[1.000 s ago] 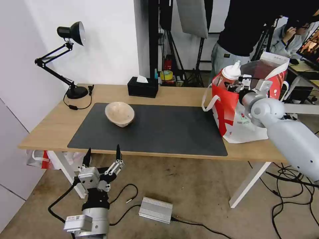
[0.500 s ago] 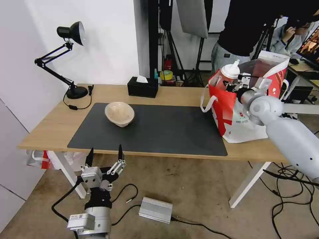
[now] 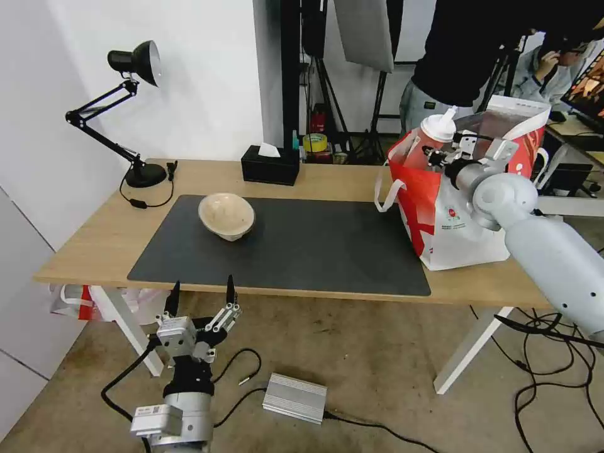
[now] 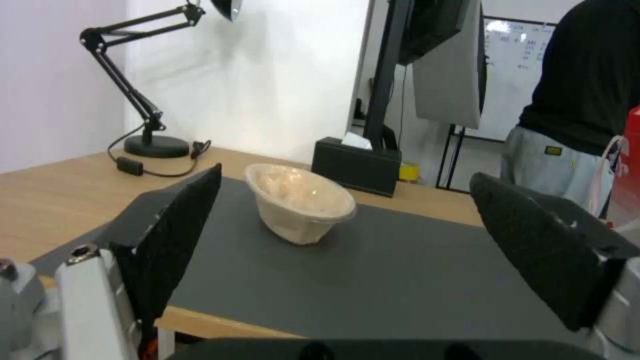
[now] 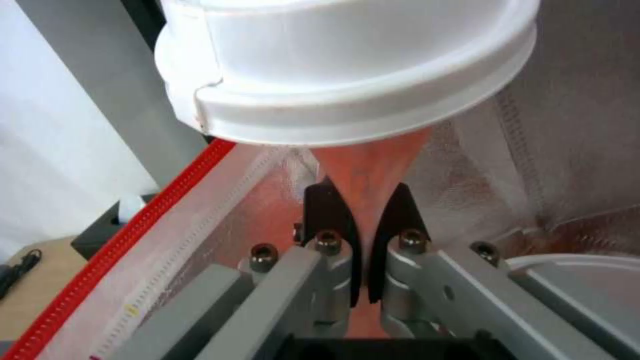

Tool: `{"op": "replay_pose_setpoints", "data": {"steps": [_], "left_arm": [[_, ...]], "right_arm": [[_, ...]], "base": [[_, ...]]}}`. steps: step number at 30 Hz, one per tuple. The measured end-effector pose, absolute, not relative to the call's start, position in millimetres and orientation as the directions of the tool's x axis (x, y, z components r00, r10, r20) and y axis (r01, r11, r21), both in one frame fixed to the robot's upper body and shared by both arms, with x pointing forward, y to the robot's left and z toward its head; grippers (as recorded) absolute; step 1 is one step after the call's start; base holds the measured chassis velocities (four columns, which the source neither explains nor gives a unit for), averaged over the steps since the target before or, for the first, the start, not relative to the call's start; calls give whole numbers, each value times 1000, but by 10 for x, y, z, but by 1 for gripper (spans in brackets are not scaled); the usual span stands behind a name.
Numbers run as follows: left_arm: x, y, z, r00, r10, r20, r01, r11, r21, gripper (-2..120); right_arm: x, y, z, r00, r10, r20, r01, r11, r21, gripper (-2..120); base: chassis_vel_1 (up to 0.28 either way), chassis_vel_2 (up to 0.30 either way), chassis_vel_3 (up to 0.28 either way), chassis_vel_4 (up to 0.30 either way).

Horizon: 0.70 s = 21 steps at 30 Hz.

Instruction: Pick up the trash from the table and place it into the takeout bag.

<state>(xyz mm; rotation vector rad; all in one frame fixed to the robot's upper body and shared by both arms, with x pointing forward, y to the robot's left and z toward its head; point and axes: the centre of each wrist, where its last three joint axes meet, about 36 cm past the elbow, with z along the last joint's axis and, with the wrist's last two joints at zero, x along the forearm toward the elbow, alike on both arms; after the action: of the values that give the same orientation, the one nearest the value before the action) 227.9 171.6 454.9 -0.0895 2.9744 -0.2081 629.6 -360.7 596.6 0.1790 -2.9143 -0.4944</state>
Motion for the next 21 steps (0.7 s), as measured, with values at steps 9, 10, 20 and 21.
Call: {"op": "replay_pose_setpoints", "data": {"steps": [9,10,20,21], "left_arm": [[2275,1714,4550,-986,-70,-153,-48,989,-143,100],[2274,1715,4550,-986,-70,-152,-48,989,-143,100],[2272,1718,4557,-986,-70,-154,-48,989,-142,100],[2272,1718,4558,-986,-70,-154,-48,989,-142,100]], "right_arm": [[6268,-3577,6005,-973,-154,170,-81,923,375,1],[6264,-3568,6003,-973,-154,174,-78,921,382,1],[6233,-3542,5974,-966,-158,204,-69,919,389,1],[6225,-3540,5962,-965,-159,209,-68,920,387,1]], "base": [[0,0,0,0],[0,0,0,0],[0,0,0,0],[0,0,0,0]]}}
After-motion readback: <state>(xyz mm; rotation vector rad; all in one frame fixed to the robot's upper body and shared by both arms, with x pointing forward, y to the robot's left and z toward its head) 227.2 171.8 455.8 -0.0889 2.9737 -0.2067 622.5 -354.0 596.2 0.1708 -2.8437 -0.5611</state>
